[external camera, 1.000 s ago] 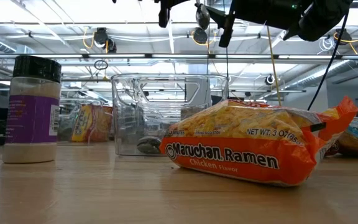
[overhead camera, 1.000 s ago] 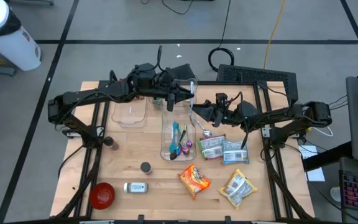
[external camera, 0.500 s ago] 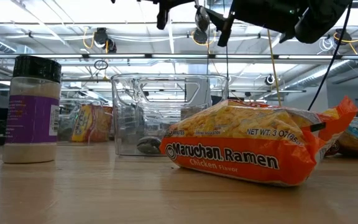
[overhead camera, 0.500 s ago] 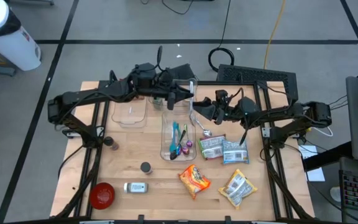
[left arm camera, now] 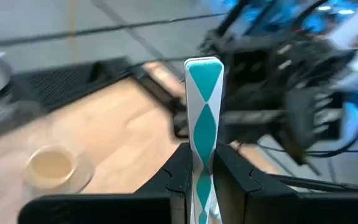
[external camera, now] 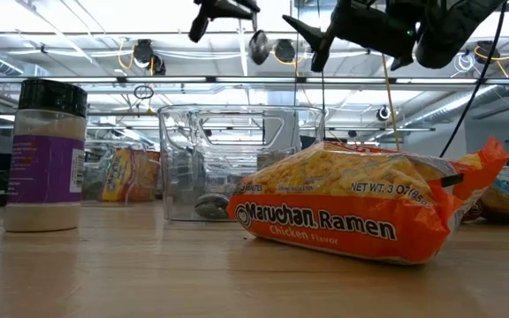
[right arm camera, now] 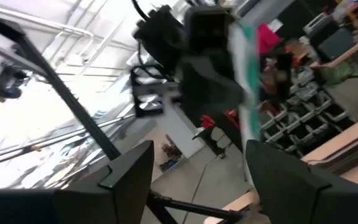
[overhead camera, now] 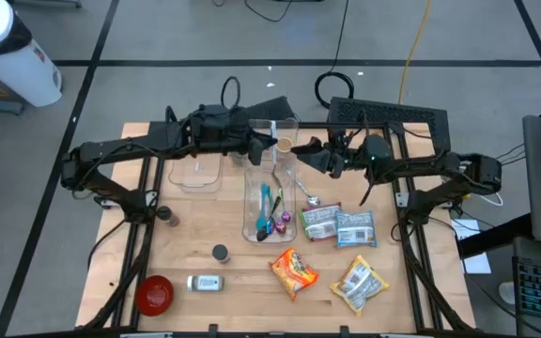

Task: Pick & Place Food Item
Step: Put the right white blue spoon into the bottom right transparent bin

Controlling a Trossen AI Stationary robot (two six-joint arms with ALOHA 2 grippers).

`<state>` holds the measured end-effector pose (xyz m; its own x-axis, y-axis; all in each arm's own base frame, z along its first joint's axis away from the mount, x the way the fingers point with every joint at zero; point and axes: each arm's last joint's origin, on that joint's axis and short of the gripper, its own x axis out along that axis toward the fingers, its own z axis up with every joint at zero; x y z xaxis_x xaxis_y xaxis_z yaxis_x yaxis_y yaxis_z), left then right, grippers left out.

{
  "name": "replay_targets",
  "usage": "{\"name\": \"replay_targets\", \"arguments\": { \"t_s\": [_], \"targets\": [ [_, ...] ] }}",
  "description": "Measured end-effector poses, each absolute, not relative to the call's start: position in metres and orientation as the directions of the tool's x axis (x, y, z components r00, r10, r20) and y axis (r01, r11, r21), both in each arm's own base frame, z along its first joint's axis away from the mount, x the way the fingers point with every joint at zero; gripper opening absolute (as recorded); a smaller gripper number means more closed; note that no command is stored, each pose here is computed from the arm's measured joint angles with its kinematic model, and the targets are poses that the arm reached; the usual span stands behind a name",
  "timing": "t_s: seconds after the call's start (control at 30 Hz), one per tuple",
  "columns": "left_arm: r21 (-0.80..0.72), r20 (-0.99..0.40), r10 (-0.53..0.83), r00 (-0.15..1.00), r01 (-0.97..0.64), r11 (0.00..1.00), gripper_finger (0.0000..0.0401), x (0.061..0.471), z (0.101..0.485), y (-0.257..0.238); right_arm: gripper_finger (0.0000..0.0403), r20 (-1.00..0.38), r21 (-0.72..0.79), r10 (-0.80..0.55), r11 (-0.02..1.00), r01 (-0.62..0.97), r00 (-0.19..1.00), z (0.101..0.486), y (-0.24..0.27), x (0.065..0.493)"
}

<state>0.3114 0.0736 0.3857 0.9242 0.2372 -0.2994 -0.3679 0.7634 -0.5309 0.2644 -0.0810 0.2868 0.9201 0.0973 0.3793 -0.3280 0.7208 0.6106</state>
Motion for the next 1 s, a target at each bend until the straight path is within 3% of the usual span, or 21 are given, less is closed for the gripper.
{"name": "replay_targets", "arguments": {
  "t_s": [0.37, 0.73, 1.0],
  "targets": [
    [-0.611, -0.488, 0.337, 0.805, -0.591, 0.527, 0.0043, 0.315, 0.361, 0.047, 0.0243, 0.327, 0.592, 0.315, 0.667, -0.453, 0.891, 0.306, -0.092, 0.236],
    [-0.621, -0.648, 0.263, 0.714, -0.696, 0.36, 0.0043, 0.335, 0.323, 0.026, 0.0242, 0.354, 0.68, 0.371, 0.528, -0.509, 0.858, 0.316, -0.075, 0.233],
    [-0.577, -0.777, 0.117, 0.618, -0.774, 0.261, 0.0043, 0.353, 0.284, 0.02, 0.0242, 0.363, 0.599, 0.419, 0.579, -0.553, 0.832, 0.326, -0.064, 0.223]
  ]
}}
